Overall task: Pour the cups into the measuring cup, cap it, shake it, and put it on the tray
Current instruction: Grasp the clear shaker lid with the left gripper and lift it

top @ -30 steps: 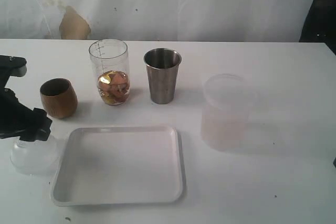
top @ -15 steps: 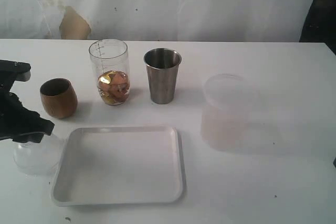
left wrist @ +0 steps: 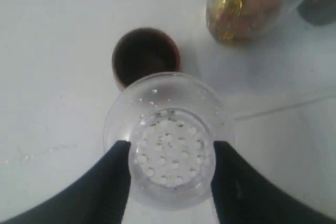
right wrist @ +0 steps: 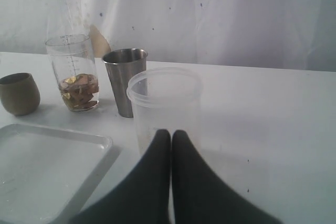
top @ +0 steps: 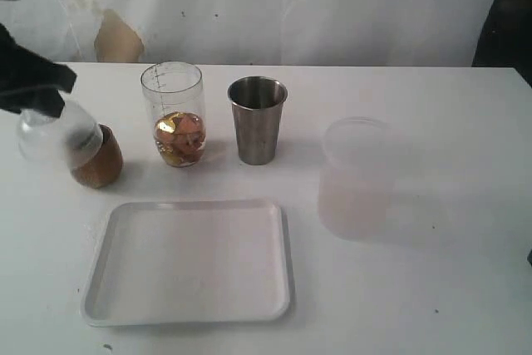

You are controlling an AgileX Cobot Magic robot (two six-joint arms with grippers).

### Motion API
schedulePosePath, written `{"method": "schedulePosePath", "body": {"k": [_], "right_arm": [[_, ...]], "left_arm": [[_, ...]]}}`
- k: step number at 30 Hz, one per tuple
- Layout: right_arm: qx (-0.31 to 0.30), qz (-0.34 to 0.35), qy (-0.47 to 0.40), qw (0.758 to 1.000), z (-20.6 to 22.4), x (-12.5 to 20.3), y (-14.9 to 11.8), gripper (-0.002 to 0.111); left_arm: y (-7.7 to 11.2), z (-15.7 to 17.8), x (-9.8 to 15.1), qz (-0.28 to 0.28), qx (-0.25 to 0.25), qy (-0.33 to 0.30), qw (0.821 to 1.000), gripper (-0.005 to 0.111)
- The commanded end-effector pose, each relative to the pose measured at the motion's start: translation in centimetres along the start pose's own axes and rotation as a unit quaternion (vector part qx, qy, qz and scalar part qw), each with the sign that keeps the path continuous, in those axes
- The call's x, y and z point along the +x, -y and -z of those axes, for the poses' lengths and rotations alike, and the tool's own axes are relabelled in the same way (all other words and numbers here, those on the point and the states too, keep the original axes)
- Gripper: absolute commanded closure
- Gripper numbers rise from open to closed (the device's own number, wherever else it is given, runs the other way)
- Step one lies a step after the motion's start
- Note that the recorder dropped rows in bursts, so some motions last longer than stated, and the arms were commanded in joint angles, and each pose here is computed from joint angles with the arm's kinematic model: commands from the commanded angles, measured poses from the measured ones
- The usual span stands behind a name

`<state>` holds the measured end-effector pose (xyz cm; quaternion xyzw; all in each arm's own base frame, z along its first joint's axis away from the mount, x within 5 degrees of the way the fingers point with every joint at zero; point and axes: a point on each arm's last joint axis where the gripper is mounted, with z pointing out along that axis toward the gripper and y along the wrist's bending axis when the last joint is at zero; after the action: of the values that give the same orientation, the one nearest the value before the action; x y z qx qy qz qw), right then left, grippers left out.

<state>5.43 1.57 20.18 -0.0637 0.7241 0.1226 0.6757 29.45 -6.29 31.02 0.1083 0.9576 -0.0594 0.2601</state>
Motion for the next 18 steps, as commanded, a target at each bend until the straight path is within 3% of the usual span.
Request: {"method": "schedulePosePath", "body": {"k": [1,12,18], "right_arm": [[0.003,0.001,0.002,1.0,0.0,0.1,0.0,0.108],[0.003,0.001,0.002,1.0,0.0,0.1,0.0,0.108],[0.003,0.001,0.002,1.0,0.0,0.1,0.0,0.108]], "left_arm": [[1.0,1.6,-3.0,-0.012,0.014,0.009,1.0,0.107],[3.3,0.5,-10.9,-0.066,0.028,0.003,0.997,0.107],[4.9,-1.3,-13.6,-0.085,0.041,0.013,0.995,0.107]]}}
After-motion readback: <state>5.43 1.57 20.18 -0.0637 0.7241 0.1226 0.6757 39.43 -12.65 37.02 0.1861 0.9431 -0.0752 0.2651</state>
